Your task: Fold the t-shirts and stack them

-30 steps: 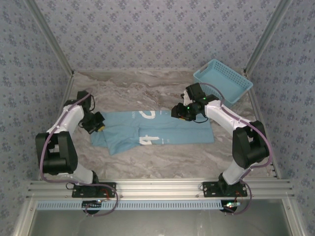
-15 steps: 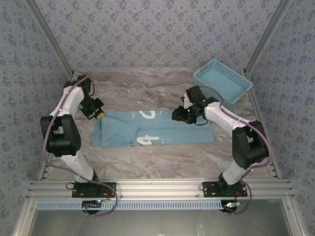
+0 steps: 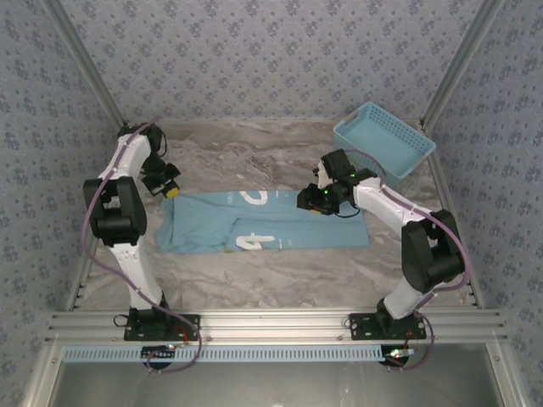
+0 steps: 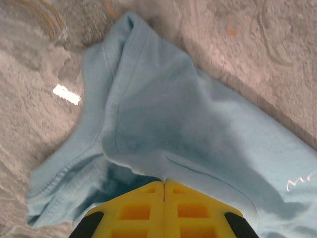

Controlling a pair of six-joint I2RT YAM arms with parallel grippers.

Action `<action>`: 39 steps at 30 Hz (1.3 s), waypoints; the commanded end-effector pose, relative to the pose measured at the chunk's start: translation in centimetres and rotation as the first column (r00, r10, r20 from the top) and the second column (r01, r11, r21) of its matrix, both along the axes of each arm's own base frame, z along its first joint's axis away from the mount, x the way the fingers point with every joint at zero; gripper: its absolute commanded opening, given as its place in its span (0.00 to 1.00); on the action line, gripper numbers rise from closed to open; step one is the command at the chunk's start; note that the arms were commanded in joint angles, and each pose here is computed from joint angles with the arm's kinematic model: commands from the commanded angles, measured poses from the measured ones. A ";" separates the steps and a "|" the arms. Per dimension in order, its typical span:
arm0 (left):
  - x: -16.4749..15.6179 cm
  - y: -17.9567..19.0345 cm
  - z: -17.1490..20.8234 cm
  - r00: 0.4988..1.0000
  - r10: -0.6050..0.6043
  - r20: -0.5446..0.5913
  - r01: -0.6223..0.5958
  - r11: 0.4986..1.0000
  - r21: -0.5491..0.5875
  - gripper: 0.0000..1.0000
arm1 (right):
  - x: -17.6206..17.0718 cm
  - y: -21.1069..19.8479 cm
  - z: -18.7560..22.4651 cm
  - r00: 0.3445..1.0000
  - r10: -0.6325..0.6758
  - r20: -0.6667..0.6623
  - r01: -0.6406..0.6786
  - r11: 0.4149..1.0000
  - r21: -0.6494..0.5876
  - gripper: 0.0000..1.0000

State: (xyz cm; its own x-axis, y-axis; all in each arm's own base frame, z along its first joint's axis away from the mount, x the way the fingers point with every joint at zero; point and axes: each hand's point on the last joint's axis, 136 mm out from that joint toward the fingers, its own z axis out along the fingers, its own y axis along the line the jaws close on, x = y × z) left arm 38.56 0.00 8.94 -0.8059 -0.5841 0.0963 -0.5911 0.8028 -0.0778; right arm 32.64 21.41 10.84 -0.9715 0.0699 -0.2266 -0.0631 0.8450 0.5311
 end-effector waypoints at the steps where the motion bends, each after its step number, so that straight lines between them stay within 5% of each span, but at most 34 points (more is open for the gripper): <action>1: 1.0 1.6 -1.4 1.000 -0.019 -0.014 0.020 0.997 0.074 0.00 | -0.7 -0.4 0.3 1.000 -0.009 -0.001 0.009 1.000 0.000 0.45; 5: 1.8 2.4 -3.4 0.998 -0.042 -0.048 0.047 0.992 0.113 0.02 | -0.6 -2.1 -0.5 0.998 -0.055 -0.006 0.055 0.998 -0.039 0.44; 9: 1.4 4.0 -1.4 0.999 -0.036 -0.025 0.042 0.966 0.257 0.35 | 0.5 -4.8 -0.5 0.991 -0.131 0.014 0.132 0.988 -0.074 0.44; 11: 0.8 4.4 0.8 0.999 -0.034 0.036 0.020 0.944 0.328 0.38 | 1.1 -6.2 -0.7 0.986 -0.167 0.019 0.168 0.980 -0.102 0.43; 16: -3.0 -1.1 2.2 0.992 0.038 0.121 -0.058 0.984 0.169 0.38 | 3.0 -9.3 -2.9 0.975 -0.222 -0.007 0.216 0.957 -0.192 0.39; 23: -6.0 -8.7 -3.1 0.984 0.173 0.043 -0.171 0.984 -0.060 0.31 | 5.1 -11.7 -5.5 0.972 -0.227 -0.059 0.195 0.923 -0.331 0.39; 34: -6.9 -7.2 -8.6 0.986 0.147 -0.078 -0.147 0.989 0.006 0.29 | -0.4 -14.4 -9.5 0.922 -0.332 -0.201 0.229 0.883 -0.410 0.71; 39: -5.3 -6.2 -10.0 0.989 0.120 -0.088 -0.119 0.993 0.008 0.29 | -2.1 -13.7 -10.0 0.893 -0.380 -0.240 0.281 0.889 -0.361 0.75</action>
State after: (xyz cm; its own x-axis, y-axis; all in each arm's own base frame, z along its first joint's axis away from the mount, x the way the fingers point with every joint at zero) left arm 31.95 -7.55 1.73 -0.6992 -0.6906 0.1850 -0.7080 0.7048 -0.0444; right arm 33.50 7.80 2.34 -0.9441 0.3138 -0.1015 0.2896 0.9361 0.1997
